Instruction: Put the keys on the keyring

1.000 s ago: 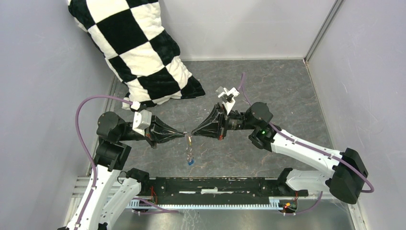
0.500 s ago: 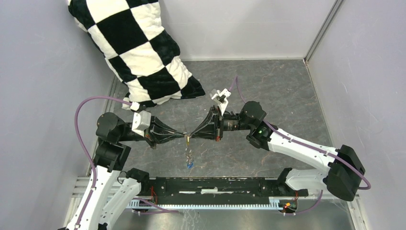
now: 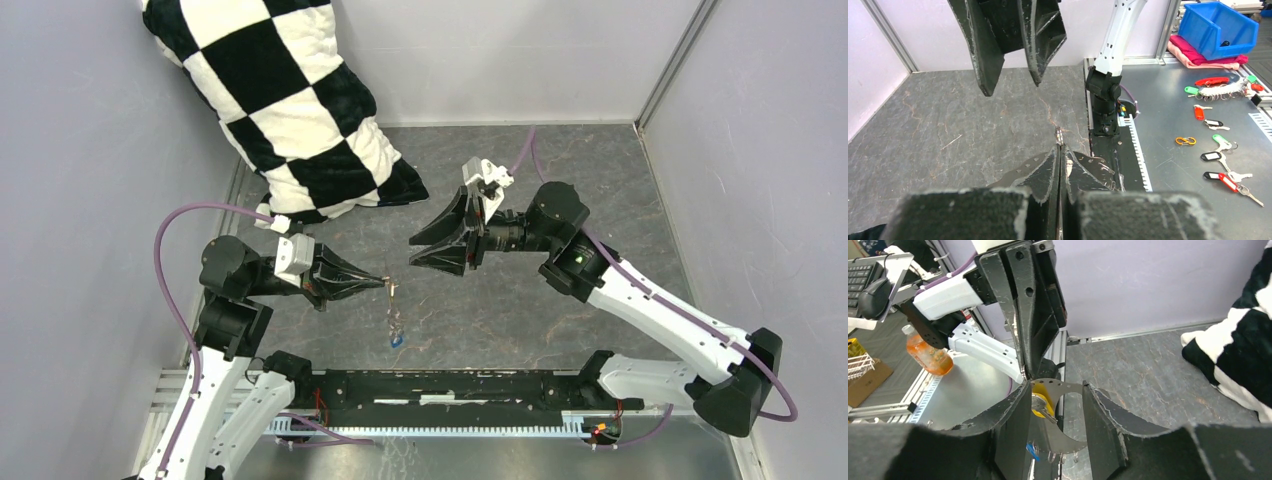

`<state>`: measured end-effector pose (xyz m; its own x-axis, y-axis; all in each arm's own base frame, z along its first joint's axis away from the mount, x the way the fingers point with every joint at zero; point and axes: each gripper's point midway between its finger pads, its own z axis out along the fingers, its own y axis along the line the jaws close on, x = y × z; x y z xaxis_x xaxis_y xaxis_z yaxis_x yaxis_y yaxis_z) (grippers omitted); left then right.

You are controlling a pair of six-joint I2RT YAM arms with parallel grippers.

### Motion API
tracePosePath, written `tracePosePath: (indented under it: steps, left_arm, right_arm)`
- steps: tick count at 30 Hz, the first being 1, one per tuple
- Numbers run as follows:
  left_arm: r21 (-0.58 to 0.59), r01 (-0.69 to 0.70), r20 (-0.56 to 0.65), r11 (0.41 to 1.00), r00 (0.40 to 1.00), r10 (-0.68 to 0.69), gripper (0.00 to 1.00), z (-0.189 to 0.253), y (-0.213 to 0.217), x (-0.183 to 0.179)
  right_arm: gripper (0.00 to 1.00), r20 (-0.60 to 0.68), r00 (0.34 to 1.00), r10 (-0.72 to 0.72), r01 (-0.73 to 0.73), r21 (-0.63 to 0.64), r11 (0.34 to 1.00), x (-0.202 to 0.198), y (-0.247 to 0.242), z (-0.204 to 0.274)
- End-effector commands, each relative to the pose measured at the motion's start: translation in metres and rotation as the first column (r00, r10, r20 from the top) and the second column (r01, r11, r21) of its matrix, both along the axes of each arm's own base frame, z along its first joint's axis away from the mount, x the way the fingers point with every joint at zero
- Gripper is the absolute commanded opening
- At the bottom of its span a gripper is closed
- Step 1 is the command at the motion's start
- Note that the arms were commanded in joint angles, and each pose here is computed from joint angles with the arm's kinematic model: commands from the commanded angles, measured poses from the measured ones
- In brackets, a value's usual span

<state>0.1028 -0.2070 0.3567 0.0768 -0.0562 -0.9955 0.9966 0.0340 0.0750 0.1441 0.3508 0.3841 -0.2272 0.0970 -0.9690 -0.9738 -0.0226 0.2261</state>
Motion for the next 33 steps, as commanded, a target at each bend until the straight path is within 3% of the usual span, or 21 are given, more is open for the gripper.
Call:
tracePosePath:
  steps: [1,15,27,31,33]
  left_arm:
    - [-0.012,0.007,0.072,1.000,0.997,-0.006,0.02,0.011,0.000,-0.002]
    - [-0.008,0.008,0.041,1.000,0.999,-0.008,0.02,0.011,-0.001,0.002]
    - [-0.008,0.005,0.042,1.000,0.999,-0.005,0.02,0.010,-0.001,0.001]
    - [0.029,-0.006,0.036,1.000,0.999,0.005,0.02,-0.003,-0.001,0.006]
    - [0.059,-0.016,0.018,0.998,1.000,0.015,0.06,-0.012,0.000,0.010]
  right_arm:
    - [0.48,0.052,0.997,0.062,-0.064,0.031,0.997,-0.008,0.004,0.007]
    - [0.33,0.076,0.984,0.164,-0.168,0.047,0.985,-0.029,0.025,0.011]
    - [0.12,0.058,0.985,0.165,-0.167,0.037,0.985,-0.028,0.029,0.007]
    - [0.01,0.051,0.986,0.159,-0.160,0.027,0.987,-0.028,0.029,0.003]
    - [0.00,0.053,0.988,0.144,-0.144,0.003,0.990,-0.025,0.029,-0.002]
